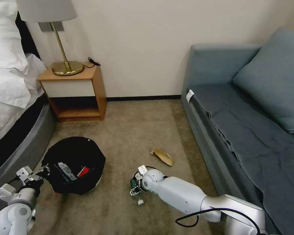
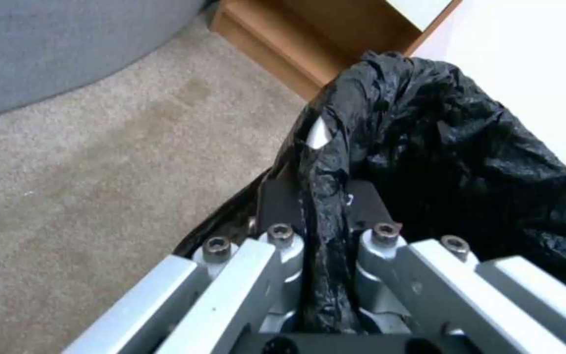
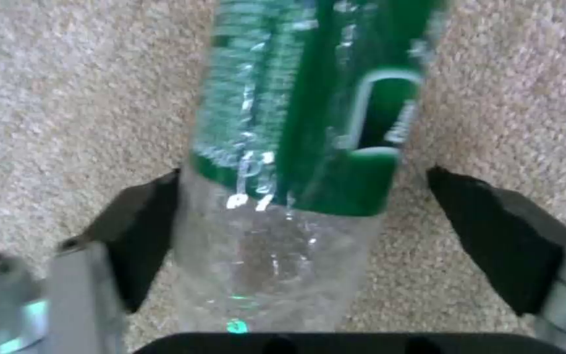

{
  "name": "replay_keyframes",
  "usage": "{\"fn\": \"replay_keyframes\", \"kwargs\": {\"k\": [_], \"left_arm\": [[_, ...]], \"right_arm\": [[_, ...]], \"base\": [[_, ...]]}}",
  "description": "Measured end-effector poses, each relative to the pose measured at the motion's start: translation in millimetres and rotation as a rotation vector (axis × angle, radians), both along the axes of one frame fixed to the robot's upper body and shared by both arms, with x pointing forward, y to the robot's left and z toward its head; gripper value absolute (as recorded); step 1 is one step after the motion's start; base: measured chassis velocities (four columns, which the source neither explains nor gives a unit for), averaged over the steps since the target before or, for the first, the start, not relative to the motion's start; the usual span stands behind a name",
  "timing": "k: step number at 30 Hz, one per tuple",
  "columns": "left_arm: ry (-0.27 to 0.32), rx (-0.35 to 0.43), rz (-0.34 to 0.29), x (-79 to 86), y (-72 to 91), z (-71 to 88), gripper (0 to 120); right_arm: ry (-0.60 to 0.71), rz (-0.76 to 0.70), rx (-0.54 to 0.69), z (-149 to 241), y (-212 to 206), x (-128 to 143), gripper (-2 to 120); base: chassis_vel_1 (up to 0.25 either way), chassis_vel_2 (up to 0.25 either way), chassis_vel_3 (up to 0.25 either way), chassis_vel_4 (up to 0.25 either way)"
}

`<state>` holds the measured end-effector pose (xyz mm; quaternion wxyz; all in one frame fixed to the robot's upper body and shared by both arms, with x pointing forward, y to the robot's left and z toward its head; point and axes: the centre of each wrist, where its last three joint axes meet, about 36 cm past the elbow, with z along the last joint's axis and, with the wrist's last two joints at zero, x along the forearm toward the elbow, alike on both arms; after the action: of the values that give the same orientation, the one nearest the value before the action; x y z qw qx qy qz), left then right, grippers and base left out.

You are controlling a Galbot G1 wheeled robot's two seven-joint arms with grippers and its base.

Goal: Pick up the trash bin, then pick up the garbage on the floor and place it into the trash bin.

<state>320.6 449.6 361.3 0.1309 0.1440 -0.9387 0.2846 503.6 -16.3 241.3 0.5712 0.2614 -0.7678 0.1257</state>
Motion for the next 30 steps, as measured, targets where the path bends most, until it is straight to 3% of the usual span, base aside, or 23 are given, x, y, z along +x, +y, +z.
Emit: {"fn": "replay_keyframes", "kwargs": {"k": [1, 11, 21, 28, 30], "left_arm": [[-0.001, -0.001, 0.000, 0.6, -0.7, -0.9, 5], [0.000, 0.002, -0.002, 1.4, 1.3, -1.4, 5], [-0.008, -0.002, -0.022, 7.3, -8.1, -0.5, 5], [-0.011, -0.002, -0.045, 13.2, -18.9, 1.5, 5], [-0.012, -0.005, -0.059, 16.2, -23.9, 3.0, 5]], "right_arm": [[-0.004, 0.002, -0.003, -0.9, -0.5, 0.3, 77], [-0.015, -0.001, -0.002, -4.8, -2.4, -0.8, 48], [-0.030, -0.018, 0.023, 3.4, -9.3, 2.0, 30], [-0.136, -0.043, 0.061, 50.0, -25.2, 24.8, 26], [-0.216, -0.047, 0.097, 81.7, -30.4, 33.9, 26]], "base": [[0.000, 0.000, 0.000, 0.000], [0.000, 0.000, 0.000, 0.000], [0.000, 0.000, 0.000, 0.000], [0.000, 0.000, 0.000, 0.000], [0.000, 0.000, 0.000, 0.000]]}}
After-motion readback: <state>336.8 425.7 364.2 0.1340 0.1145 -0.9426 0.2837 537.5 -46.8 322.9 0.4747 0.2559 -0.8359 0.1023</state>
